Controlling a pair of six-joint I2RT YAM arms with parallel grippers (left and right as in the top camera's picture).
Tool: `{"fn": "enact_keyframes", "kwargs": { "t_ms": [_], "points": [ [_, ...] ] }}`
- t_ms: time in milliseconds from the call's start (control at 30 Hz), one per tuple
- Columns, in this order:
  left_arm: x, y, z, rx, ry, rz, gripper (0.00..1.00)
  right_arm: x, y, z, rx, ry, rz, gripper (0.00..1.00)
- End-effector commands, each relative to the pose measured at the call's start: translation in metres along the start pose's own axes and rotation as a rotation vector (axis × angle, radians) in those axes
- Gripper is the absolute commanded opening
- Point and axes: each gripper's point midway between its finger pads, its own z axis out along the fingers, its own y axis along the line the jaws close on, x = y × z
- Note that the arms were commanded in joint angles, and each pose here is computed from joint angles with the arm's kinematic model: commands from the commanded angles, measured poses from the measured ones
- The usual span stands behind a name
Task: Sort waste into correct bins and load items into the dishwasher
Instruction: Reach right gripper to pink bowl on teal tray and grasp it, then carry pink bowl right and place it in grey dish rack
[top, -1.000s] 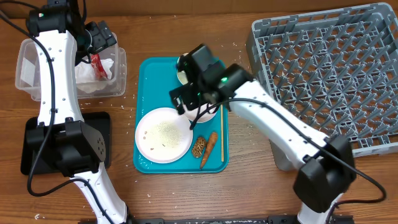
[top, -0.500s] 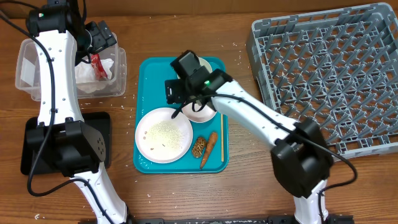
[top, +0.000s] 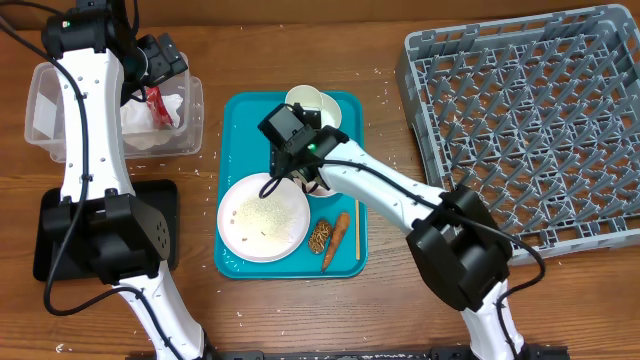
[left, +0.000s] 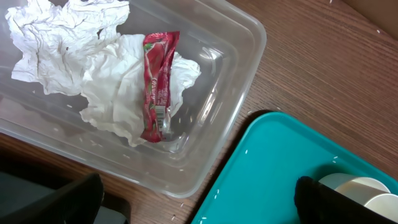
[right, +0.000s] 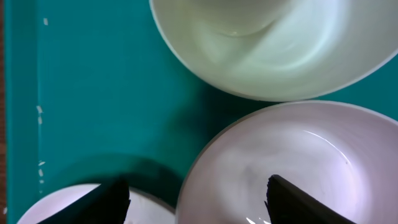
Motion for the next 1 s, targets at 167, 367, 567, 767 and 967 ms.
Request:
{"fn": "enact_keyframes", "kwargs": {
  "t_ms": [167, 367, 567, 767, 967],
  "points": [
    [-0.002, -0.002, -0.008, -0.001, -0.023, -0.008, 1.0, 0.007, 0.002, 0.018, 0.041, -0.018, -0.008, 0.63],
    [-0.002, -0.002, -0.008, -0.001, -0.023, -0.008, 1.0, 0.005, 0.001, 0.019, 0.055, -0.032, -0.012, 0.51],
    [-0.002, -0.002, -0.008, -0.001, -0.023, -0.008, 1.0, 0.006, 0.0, 0.017, 0.06, -0.027, -0.013, 0.38],
    [-0.002, -0.002, -0.008, -0.001, -0.023, -0.008, 1.0, -0.002, 0.006, 0.005, 0.051, -0.028, -0.011, 0.19],
    [-0.002, -0.002, -0.008, -0.001, -0.023, -0.008, 1.0, -0.005, 0.012, -0.007, 0.027, -0.012, -0.008, 0.05]
  ]
}}
